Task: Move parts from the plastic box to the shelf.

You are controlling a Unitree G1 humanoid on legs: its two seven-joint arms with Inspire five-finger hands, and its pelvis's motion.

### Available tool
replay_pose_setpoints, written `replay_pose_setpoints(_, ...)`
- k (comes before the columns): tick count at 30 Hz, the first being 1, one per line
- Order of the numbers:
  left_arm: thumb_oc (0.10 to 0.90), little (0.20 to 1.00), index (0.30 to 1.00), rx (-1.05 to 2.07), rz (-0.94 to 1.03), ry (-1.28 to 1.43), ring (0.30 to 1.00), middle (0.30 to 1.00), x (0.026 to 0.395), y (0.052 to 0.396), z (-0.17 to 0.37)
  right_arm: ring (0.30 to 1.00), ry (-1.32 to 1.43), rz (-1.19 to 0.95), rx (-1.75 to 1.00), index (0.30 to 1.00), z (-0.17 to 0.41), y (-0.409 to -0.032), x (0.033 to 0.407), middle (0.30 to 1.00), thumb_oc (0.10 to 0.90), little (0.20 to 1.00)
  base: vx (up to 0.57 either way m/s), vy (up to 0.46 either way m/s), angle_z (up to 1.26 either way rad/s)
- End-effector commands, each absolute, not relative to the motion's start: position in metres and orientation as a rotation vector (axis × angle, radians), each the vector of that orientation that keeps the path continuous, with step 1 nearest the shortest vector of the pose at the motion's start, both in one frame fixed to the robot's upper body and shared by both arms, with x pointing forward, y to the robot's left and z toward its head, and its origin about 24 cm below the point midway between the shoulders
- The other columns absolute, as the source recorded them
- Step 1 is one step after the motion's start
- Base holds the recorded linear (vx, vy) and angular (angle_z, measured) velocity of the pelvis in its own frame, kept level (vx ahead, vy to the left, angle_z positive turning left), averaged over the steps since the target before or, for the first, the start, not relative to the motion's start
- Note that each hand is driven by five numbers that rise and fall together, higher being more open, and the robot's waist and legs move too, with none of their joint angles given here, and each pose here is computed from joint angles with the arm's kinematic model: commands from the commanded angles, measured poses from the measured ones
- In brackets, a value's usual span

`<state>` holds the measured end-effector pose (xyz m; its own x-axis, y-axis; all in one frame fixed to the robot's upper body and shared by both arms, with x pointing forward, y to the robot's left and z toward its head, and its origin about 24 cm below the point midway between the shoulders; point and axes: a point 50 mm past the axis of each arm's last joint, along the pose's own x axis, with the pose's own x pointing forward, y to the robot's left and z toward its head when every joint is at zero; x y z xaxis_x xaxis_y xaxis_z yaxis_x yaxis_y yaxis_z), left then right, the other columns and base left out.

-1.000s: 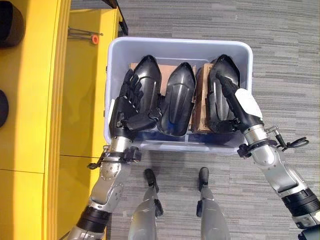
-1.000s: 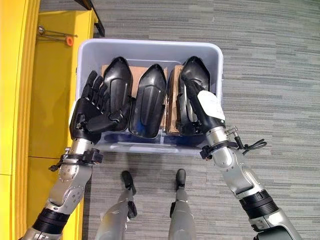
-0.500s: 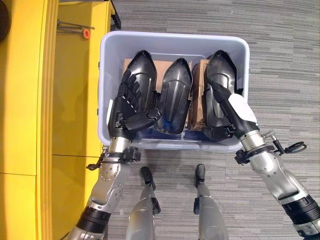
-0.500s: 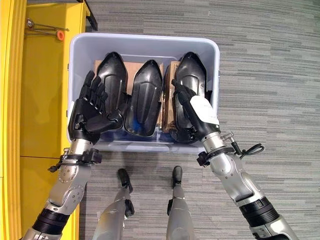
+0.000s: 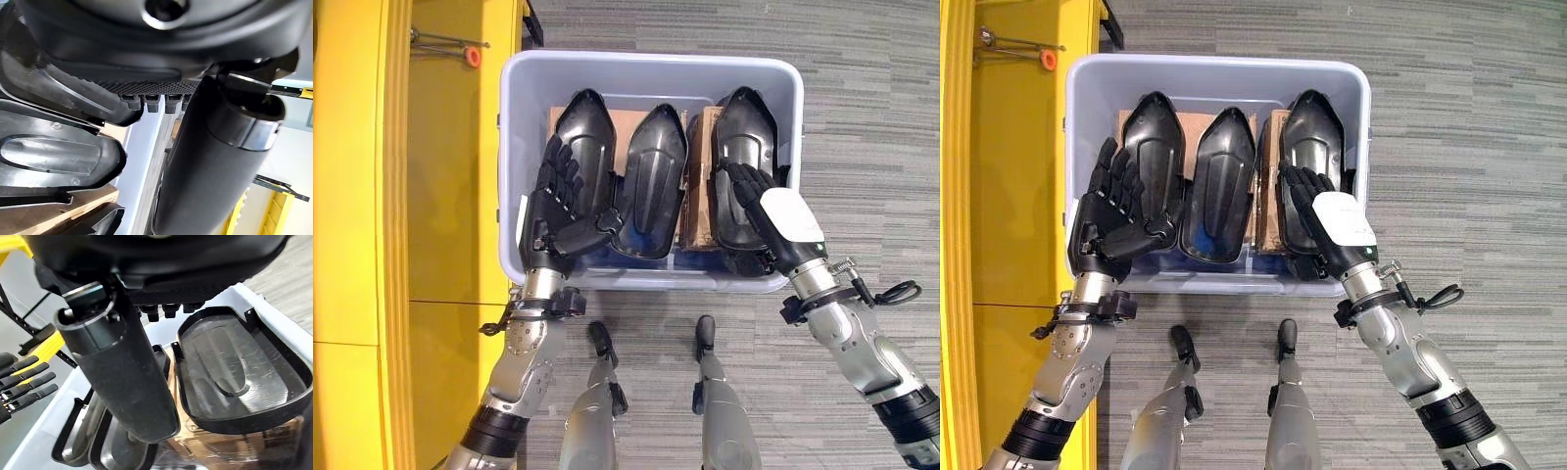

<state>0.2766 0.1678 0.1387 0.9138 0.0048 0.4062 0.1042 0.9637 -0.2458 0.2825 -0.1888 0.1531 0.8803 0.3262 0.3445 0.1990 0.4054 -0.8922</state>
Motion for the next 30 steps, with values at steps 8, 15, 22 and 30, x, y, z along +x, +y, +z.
replay_pose_setpoints(8,0.900,1.000,1.000,-0.228,-0.085,-0.726,1.000,1.000,0.257,0.173,0.191,1.000,-0.764,-0.016,-1.242,1.000,0.194,-0.183,0.276,1.000,0.900,1.000,0.00,-0.002,0.00)
replay_pose_setpoints(15,0.900,1.000,1.000,-0.223,-0.088,-0.736,1.000,1.000,0.257,0.172,0.193,1.000,-0.750,-0.013,-1.265,1.000,0.190,-0.183,0.279,1.000,0.900,1.000,0.00,0.000,0.00)
replay_pose_setpoints(22,0.900,1.000,1.000,-0.229,-0.083,-0.752,1.000,1.000,0.257,0.172,0.196,1.000,-0.725,-0.052,-1.279,1.000,0.189,-0.188,0.285,1.000,0.900,1.000,0.03,-0.002,0.00)
replay_pose_setpoints(30,0.900,1.000,1.000,-0.234,-0.085,-0.754,1.000,1.000,0.257,0.171,0.197,1.000,-0.707,-0.121,-1.288,1.000,0.191,-0.197,0.290,1.000,0.900,1.000,0.00,0.000,0.00)
